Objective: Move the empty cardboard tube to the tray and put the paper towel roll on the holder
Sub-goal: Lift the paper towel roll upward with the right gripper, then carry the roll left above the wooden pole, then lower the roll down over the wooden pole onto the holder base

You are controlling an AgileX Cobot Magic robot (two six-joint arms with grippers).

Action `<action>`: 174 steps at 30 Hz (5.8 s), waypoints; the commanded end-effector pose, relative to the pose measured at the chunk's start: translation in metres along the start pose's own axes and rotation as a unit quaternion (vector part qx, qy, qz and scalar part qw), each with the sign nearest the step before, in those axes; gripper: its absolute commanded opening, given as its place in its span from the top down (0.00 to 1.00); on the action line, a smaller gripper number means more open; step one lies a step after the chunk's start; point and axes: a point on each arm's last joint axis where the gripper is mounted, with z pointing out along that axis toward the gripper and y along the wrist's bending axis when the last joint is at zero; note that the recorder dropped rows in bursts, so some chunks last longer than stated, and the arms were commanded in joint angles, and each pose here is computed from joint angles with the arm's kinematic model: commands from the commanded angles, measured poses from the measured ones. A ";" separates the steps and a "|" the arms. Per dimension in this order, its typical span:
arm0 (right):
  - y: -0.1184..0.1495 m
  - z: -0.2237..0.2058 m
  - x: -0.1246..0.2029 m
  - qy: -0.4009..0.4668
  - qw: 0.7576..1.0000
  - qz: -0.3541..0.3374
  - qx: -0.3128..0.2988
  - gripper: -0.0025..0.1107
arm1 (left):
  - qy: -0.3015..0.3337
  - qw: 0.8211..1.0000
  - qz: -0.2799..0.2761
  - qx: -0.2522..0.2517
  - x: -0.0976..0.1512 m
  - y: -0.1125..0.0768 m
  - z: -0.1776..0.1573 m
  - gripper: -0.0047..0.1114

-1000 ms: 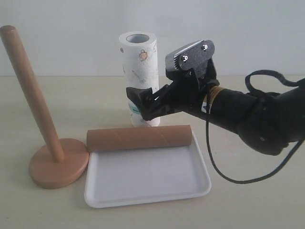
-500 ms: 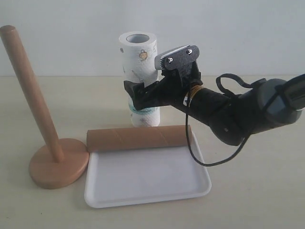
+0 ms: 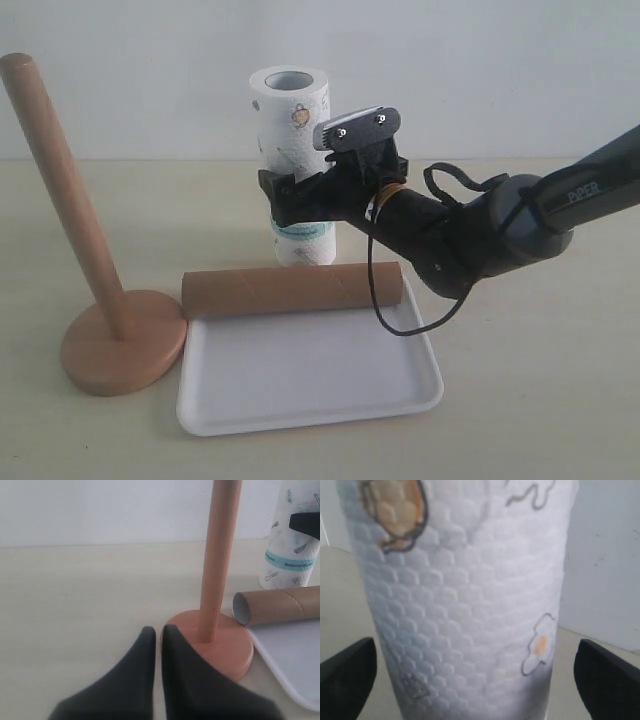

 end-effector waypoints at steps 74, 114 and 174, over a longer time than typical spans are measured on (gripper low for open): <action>0.045 -0.107 -0.217 -0.076 0.997 -0.015 -0.015 0.98 | 0.000 1.000 0.005 -0.002 0.001 0.000 0.000 0.92; 0.158 -0.105 -0.252 -0.255 0.940 0.058 -0.218 0.98 | 0.000 1.000 0.005 -0.002 0.001 0.000 0.000 0.92; 0.175 0.010 -0.051 0.024 0.978 0.045 -0.204 0.98 | 0.000 1.000 0.005 -0.002 0.001 0.000 0.000 0.92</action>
